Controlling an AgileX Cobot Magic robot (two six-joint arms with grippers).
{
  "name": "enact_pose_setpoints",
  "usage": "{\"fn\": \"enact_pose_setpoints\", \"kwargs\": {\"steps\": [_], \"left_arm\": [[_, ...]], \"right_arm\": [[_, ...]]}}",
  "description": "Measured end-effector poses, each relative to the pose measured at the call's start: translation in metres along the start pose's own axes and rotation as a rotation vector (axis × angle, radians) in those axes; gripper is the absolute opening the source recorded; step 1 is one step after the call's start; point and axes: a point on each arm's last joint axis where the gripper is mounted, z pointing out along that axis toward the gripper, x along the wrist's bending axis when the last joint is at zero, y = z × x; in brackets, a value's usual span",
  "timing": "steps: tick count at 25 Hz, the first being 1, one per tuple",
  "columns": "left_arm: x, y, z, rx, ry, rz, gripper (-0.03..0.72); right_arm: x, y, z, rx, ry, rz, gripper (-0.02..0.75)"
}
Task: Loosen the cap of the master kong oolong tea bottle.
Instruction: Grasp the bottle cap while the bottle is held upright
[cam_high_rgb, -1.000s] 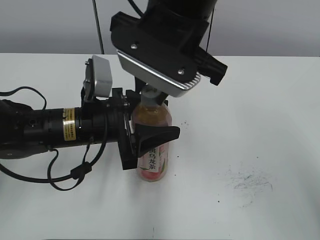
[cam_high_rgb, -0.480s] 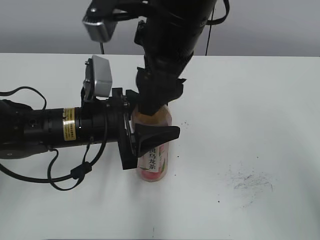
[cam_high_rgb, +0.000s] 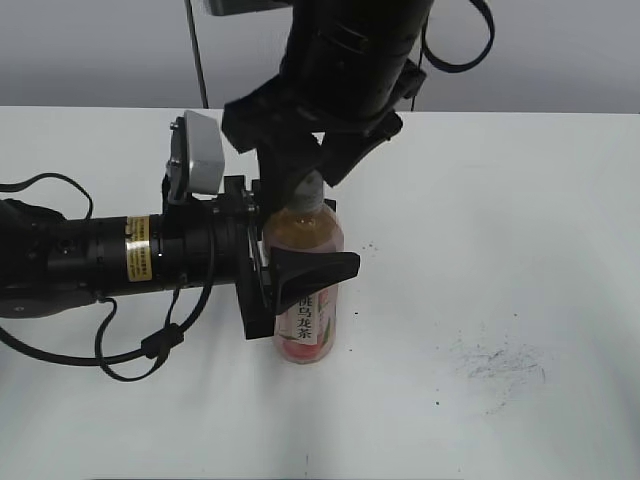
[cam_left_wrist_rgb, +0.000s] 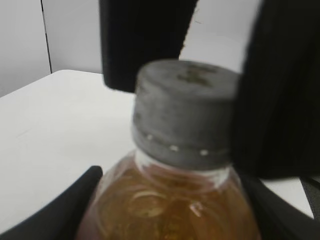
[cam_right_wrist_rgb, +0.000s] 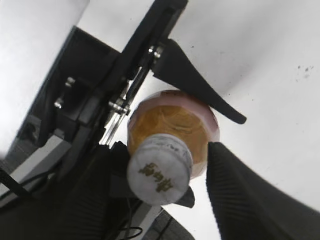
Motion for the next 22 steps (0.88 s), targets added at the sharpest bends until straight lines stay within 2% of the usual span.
{"fn": "enact_pose_setpoints", "kwargs": {"steps": [3,8,12,17,22], "left_arm": [[0.0000,0.0000,0.0000,0.000,0.000,0.000,0.448],[0.0000,0.0000,0.0000,0.000,0.000,-0.001,0.448],[-0.0001,0.0000,0.0002,0.000,0.001,-0.002,0.448],[-0.0002,0.0000,0.0003,0.000,0.001,-0.001,0.448],[-0.0002,0.0000,0.0003,0.000,0.001,-0.001,0.447]], "right_arm": [[-0.0002,0.0000,0.0000,0.000,-0.002,0.061,0.418],[-0.0013,-0.0001,0.0000,0.001,-0.014,0.061,0.279],[-0.0015,-0.0001,0.0000,0.001,-0.016,-0.001,0.279],[-0.0016,-0.0001,0.0000,0.003,-0.017,-0.219,0.279],[-0.0015,-0.0001,0.0000,0.006,-0.016,-0.606,0.274]]}}
